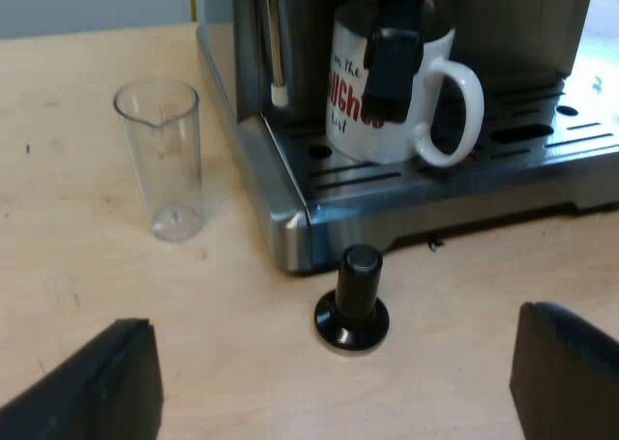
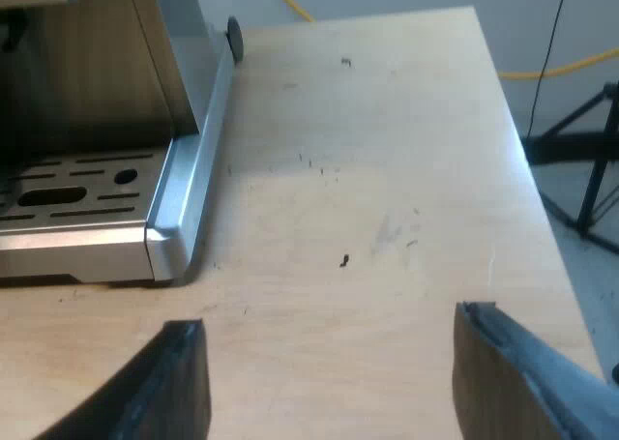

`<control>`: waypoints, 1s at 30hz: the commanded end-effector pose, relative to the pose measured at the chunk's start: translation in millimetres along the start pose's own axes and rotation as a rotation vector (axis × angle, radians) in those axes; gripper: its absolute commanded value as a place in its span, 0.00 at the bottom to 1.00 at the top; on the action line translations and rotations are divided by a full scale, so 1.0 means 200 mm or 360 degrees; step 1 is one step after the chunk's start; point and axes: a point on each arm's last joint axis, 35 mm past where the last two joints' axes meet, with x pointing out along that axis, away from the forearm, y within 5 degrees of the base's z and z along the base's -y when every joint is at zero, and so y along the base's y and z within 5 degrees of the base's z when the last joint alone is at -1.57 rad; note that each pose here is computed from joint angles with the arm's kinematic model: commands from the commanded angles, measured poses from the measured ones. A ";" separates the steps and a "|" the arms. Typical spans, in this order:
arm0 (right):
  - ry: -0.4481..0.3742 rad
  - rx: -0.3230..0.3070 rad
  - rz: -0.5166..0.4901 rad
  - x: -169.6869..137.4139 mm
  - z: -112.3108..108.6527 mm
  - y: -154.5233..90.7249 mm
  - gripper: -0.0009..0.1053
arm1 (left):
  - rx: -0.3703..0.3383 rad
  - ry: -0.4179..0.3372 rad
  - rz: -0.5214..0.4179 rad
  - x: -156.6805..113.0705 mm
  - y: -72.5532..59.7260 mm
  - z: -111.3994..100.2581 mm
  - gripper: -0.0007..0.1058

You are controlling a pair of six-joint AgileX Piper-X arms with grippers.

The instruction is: Place mug into machine

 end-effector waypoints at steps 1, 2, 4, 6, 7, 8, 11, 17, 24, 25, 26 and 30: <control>0.0029 0.0029 0.0022 0.03 -0.01 0.00 0.54 | -0.0019 -0.0007 0.0008 0.00 0.00 0.01 0.77; 0.0043 0.0053 0.0025 0.04 -0.02 0.00 0.54 | -0.0019 -0.0007 0.0008 0.00 0.00 0.01 0.77; 0.0063 0.0082 0.0031 0.06 -0.04 0.00 0.54 | -0.0021 0.0001 0.0006 0.00 0.00 0.01 0.77; 0.0083 0.0092 0.0036 0.08 -0.05 0.01 0.54 | -0.0021 0.0002 0.0005 0.00 0.00 0.01 0.77; 0.0076 0.0091 0.0034 0.08 -0.05 0.00 0.54 | -0.0021 0.0002 0.0005 0.00 0.00 0.01 0.77; 0.0076 0.0091 0.0034 0.08 -0.05 0.00 0.54 | -0.0021 0.0002 0.0005 0.00 0.00 0.01 0.77; 0.0076 0.0091 0.0034 0.08 -0.05 0.00 0.54 | -0.0020 -0.0002 0.0004 0.00 0.00 0.01 0.77; 0.0077 0.0091 0.0031 0.08 -0.05 0.00 0.54 | -0.0020 -0.0002 0.0005 0.00 0.00 0.01 0.77; 0.0078 0.0108 0.0028 0.08 -0.05 0.00 0.54 | -0.0019 -0.0005 0.0004 0.00 0.00 0.01 0.77; 0.0077 0.0107 0.0034 0.08 -0.05 0.00 0.54 | -0.0019 -0.0005 0.0004 0.00 0.00 0.01 0.77; 0.0075 0.0108 0.0045 0.08 -0.05 0.01 0.54 | -0.0019 -0.0005 0.0004 0.00 0.00 0.01 0.77; 0.0063 0.0079 0.0106 0.08 -0.05 0.01 0.54 | -0.0019 -0.0005 0.0004 0.00 0.00 0.01 0.77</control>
